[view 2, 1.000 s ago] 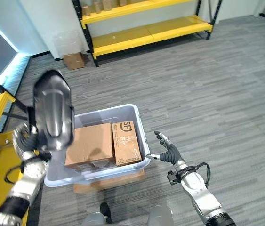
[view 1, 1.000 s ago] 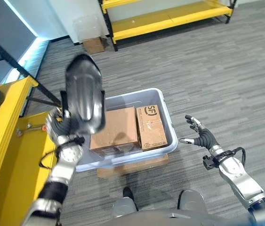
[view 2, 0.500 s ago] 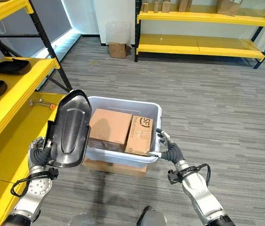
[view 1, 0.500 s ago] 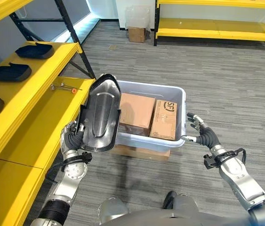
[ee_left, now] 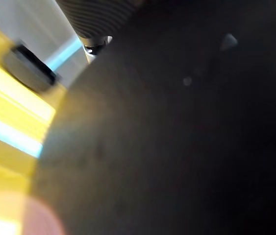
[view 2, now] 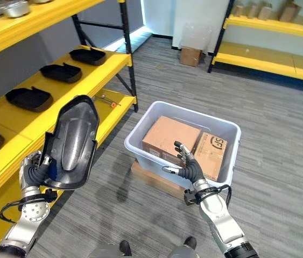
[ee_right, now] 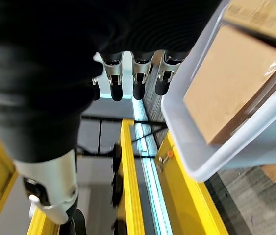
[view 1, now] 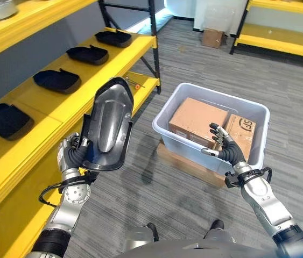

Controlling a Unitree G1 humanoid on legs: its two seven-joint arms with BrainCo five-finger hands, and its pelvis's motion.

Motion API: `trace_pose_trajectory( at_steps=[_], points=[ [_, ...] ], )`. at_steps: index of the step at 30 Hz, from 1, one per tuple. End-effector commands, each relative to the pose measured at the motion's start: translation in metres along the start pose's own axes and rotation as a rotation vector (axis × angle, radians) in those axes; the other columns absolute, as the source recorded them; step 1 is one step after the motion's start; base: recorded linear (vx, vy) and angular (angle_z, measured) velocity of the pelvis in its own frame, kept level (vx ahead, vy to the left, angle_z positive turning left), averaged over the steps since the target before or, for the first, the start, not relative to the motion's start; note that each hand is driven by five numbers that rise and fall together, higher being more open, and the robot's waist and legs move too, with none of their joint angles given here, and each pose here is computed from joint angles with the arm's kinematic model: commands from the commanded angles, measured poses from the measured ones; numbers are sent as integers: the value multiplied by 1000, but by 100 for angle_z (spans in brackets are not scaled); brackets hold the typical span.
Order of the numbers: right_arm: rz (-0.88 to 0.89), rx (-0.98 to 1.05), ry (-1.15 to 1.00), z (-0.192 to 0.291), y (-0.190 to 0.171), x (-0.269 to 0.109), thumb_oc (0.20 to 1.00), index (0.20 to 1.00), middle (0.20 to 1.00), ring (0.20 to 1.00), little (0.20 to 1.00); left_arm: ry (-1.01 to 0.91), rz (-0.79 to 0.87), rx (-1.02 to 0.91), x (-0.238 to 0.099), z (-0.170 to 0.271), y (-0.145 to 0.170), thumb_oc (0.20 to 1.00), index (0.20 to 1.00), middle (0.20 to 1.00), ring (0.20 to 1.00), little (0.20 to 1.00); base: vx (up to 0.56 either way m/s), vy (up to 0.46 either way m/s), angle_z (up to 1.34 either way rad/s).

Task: Move parts from the plastic box to the shelf.

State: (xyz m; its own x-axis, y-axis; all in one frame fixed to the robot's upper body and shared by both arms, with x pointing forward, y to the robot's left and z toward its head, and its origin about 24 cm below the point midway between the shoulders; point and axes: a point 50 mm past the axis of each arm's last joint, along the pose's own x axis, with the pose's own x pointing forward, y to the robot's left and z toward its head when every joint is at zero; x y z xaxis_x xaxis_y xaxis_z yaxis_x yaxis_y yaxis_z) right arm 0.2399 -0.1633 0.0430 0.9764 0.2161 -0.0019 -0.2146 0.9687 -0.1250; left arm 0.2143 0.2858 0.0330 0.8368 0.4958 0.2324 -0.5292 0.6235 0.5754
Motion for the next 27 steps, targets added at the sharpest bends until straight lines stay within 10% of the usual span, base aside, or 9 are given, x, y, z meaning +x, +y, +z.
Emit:
trace_pose_trajectory(
  at_steps=[1,27],
  points=[
    [30,-24,-157,32,10,15,1000,1000,1000,1000,1000,-248,59,-9,25,42,23,200,200,200,200,200,-174,202,45],
    [44,-94,-179,24,-7,7,1000,1000,1000,1000,1000,-185,-106,-168,10,46,-20,200,200,200,200,200,-31,0,72]
  ],
)
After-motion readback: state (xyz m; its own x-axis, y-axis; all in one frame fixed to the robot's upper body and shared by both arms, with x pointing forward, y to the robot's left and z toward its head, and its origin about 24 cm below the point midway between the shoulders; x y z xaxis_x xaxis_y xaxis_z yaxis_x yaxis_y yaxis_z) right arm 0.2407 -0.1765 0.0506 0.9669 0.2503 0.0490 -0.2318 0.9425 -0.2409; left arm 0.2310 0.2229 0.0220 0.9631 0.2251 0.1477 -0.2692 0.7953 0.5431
